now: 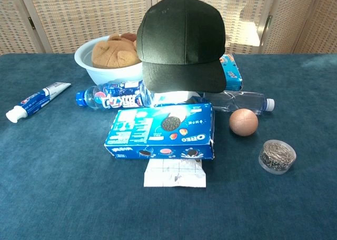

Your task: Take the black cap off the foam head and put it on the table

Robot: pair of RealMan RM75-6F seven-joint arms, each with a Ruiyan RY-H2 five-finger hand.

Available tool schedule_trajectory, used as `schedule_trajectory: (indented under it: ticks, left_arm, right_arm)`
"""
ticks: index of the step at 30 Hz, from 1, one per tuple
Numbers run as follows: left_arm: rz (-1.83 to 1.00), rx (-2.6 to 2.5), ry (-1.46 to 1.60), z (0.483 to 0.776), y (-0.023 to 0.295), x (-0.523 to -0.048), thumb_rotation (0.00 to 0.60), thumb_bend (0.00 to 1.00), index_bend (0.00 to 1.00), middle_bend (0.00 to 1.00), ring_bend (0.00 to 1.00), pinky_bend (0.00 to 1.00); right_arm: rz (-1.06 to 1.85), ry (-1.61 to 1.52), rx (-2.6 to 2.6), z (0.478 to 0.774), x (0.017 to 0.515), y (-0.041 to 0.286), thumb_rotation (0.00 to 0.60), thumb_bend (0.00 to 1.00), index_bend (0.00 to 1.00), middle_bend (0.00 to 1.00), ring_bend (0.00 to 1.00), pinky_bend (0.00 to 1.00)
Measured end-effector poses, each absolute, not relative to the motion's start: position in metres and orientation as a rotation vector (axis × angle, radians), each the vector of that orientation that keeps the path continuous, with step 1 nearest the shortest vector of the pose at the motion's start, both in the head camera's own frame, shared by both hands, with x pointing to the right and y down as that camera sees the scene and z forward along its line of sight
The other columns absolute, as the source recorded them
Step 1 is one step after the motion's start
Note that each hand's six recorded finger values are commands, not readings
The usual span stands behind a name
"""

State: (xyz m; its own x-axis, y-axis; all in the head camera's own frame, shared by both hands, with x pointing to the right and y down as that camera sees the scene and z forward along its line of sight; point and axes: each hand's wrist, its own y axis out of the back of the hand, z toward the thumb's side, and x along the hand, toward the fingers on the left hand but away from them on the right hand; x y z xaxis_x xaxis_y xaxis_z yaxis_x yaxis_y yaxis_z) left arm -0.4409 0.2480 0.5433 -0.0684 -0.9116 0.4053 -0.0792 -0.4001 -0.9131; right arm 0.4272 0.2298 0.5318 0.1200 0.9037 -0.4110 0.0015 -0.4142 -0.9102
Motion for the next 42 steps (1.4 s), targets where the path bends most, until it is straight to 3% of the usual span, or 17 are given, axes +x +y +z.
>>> schedule_trajectory:
  ticks: [17, 22, 25, 29, 31, 35, 39, 42]
  left_arm:
    - [-1.468, -1.576, 1.084, 0.544, 0.244, -0.434, 0.6, 0.16, 0.06, 0.13, 0.17, 0.1]
    - [-1.393, -1.63, 1.051, 0.546, 0.237, -0.424, 0.6, 0.16, 0.08, 0.13, 0.21, 0.17]
    - [-1.333, -1.684, 1.018, 0.549, 0.231, -0.413, 0.6, 0.16, 0.1, 0.15, 0.27, 0.29]
    - [-1.232, -1.767, 0.964, 0.556, 0.22, -0.394, 0.6, 0.16, 0.1, 0.3, 0.47, 0.62]
    - [-1.169, -1.815, 0.923, 0.56, 0.214, -0.381, 0.6, 0.16, 0.13, 0.43, 0.59, 0.77]
    - [-1.033, -1.892, 0.841, 0.568, 0.204, -0.352, 0.6, 0.16, 0.2, 0.7, 0.8, 0.95]
    - [-0.901, -1.952, 0.753, 0.578, 0.196, -0.323, 0.6, 0.16, 0.29, 0.88, 0.94, 1.0]
    - [-0.829, -1.989, 0.713, 0.586, 0.19, -0.301, 0.6, 0.16, 0.31, 0.96, 0.99, 1.0]
  right_arm:
    - [1.384, -0.941, -1.518, 0.514, 0.43, 0.217, 0.6, 0.28, 0.33, 0.29, 0.19, 0.3]
    - [1.393, -0.948, -1.488, 0.508, 0.432, 0.213, 0.6, 0.28, 0.33, 0.29, 0.19, 0.3]
    - [1.39, -0.95, -1.484, 0.505, 0.431, 0.211, 0.6, 0.28, 0.33, 0.29, 0.19, 0.3]
    - [1.395, -0.943, -1.494, 0.506, 0.43, 0.21, 0.6, 0.28, 0.33, 0.29, 0.19, 0.3]
    - [1.393, -0.943, -1.494, 0.505, 0.43, 0.21, 0.6, 0.28, 0.33, 0.29, 0.19, 0.3]
    - [1.391, -0.942, -1.496, 0.504, 0.429, 0.21, 0.6, 0.28, 0.33, 0.29, 0.19, 0.3]
    - [1.396, -0.942, -1.498, 0.504, 0.429, 0.212, 0.6, 0.28, 0.33, 0.29, 0.19, 0.3]
    - [1.398, -0.944, -1.498, 0.503, 0.43, 0.214, 0.6, 0.28, 0.33, 0.29, 0.19, 0.3]
